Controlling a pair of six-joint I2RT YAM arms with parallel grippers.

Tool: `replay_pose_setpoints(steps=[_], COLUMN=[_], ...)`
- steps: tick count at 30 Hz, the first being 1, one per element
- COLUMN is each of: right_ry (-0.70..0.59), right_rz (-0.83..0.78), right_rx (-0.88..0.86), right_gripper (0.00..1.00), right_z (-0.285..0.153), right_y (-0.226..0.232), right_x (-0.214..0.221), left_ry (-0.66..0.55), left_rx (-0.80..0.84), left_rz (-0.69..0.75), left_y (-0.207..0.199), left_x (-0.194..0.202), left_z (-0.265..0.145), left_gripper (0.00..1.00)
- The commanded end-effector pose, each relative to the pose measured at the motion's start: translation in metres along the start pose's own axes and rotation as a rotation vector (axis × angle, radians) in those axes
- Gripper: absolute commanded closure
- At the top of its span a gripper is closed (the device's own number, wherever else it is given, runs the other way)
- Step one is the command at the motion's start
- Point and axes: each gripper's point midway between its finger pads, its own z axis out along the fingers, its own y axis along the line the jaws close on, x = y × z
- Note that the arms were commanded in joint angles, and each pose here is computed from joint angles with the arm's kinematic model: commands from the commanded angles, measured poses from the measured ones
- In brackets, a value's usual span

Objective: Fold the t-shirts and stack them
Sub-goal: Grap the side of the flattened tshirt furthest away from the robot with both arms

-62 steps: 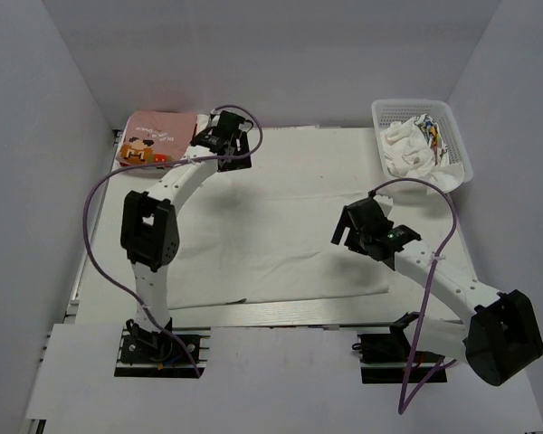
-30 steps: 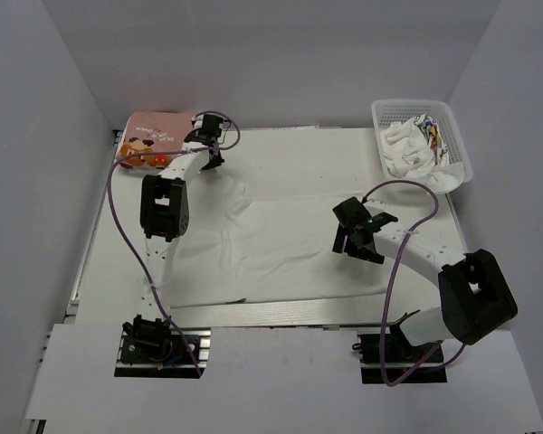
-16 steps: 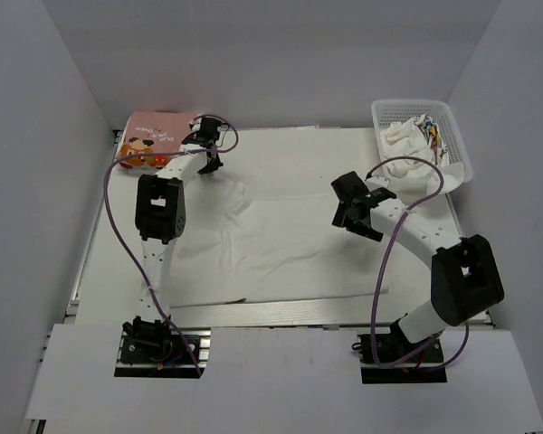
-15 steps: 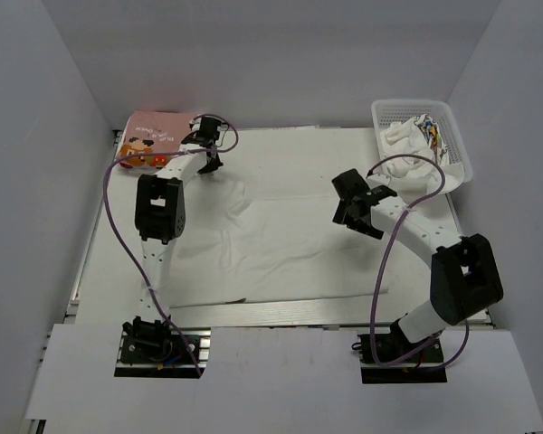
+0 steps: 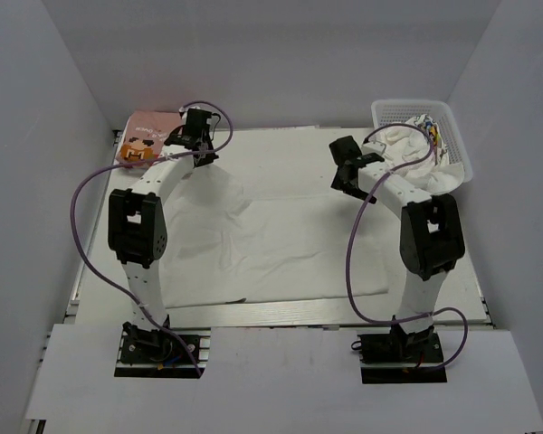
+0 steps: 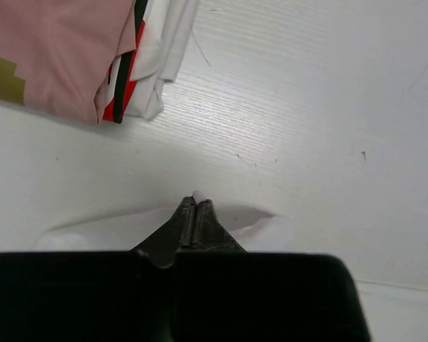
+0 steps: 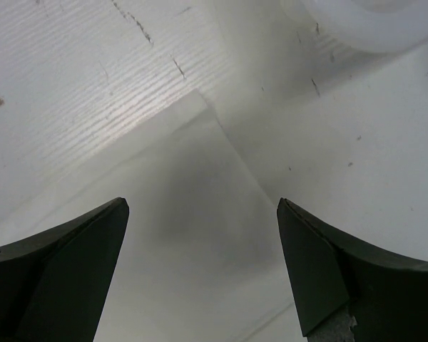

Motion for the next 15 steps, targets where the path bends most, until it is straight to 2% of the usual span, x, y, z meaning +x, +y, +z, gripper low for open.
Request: replay_pose_setpoints(steps=[1, 6, 11, 15], right_ry=[-0.055, -0.107, -0.064, -0.012], right_rz=[0.017, 0.022, 0.034, 0.038], right_rx=[-0.015, -0.034, 0.003, 0.019], right_gripper=[0.10, 0.10, 0.10, 0.10], right_z=[0.015, 0.031, 0.060, 0.077], right_y=[0.014, 0.035, 0.044, 0.048], right_x=[-0.030, -0.057, -0.052, -0.038], left_ry=[-0.050, -0.024, -0.028, -0.006], left_rx=[0.076, 0.112, 0.158, 0.159], left_rz=[-0.016, -0.021, -0.045, -0.065], left_y=[-0.008, -0.003, 0.001, 0.005], left_x=[-0.014, 0.007, 0.017, 0.032], left_z=[-0.033, -0.048, -0.071, -0.074], left_gripper=[1.00, 1.00, 1.00, 1.00])
